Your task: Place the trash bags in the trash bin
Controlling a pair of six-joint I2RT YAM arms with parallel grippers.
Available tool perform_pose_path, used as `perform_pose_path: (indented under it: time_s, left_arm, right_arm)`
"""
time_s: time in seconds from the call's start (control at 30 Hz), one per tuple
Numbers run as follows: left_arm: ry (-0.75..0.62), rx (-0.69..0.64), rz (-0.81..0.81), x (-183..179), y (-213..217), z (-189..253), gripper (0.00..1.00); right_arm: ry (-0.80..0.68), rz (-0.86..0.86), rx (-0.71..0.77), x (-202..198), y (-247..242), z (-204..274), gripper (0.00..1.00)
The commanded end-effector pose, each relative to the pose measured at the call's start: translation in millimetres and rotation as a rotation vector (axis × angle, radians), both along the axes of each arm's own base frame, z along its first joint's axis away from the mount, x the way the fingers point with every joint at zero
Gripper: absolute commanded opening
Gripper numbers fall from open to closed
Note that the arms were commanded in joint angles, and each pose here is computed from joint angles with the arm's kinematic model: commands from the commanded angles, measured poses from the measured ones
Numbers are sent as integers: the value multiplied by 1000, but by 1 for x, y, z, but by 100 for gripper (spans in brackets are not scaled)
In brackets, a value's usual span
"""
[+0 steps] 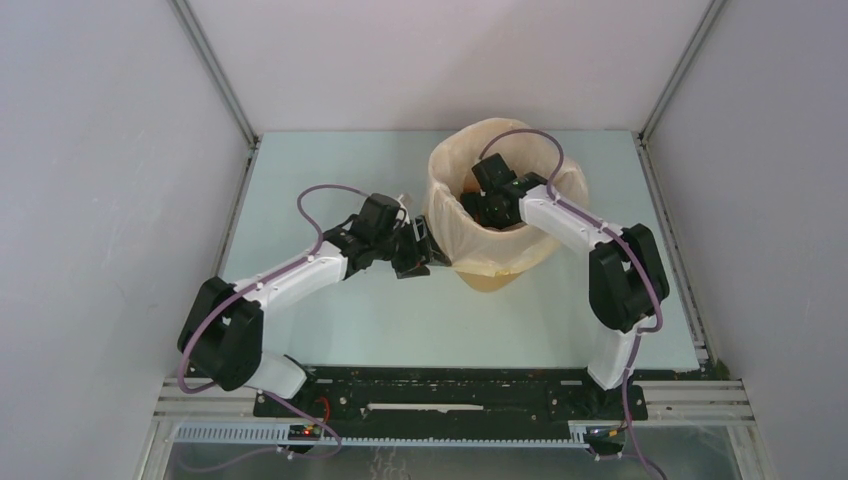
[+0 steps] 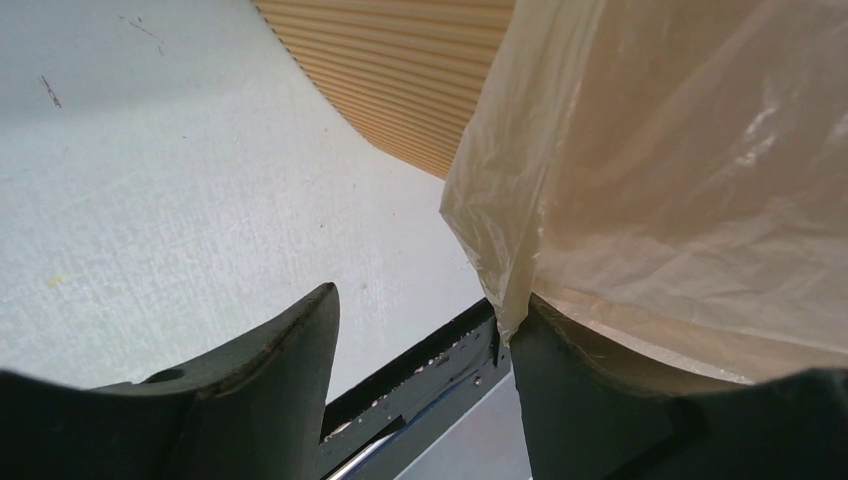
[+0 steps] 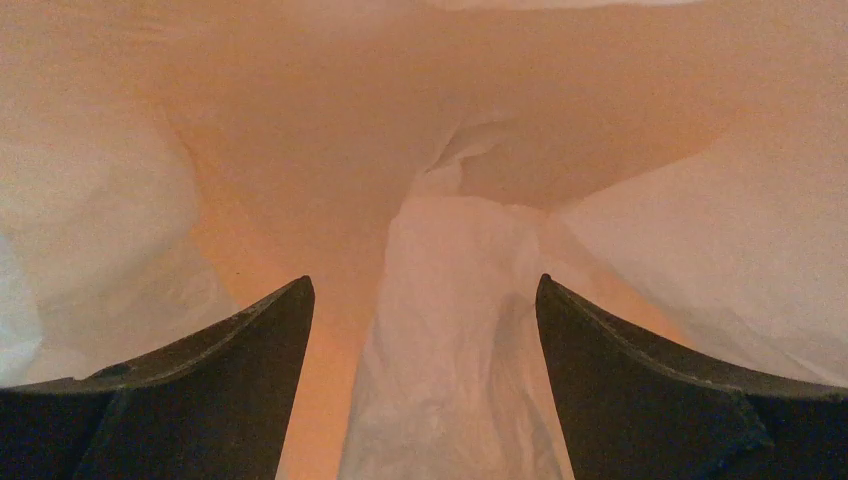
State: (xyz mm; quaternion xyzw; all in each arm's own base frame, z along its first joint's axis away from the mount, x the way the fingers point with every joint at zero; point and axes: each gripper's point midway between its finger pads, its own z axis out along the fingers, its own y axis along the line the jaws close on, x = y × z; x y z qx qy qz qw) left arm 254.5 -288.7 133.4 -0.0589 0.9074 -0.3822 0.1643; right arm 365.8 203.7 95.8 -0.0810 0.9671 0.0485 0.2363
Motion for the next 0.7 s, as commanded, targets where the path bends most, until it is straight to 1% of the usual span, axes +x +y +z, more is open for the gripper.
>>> perform_pose_path:
  time_s: [0.0,0.13,0.27,0.43,0.53,0.67]
  left_arm:
    - [-30,4,-15,0,-2,7,67]
    - [-21,9,-21,-1,-5,4,67]
    - [-24,4,-27,-2,-10,7,68]
    - [-30,2,-32,-2,-13,10,68]
    - [-31,5,-32,-2,-13,11,68]
    - [-30,10,-34,-2,-12,9,69]
  right_arm:
    - [-40,16,56,6,11,6,91]
    - [-29,40,51,8,10,0,91]
    - [-26,109,34,8,14,-12,91]
    - [23,105,30,2,18,-27,90]
    - [-9,110,17,4,24,-9,90]
    - [-123,75,8,12,22,43,91]
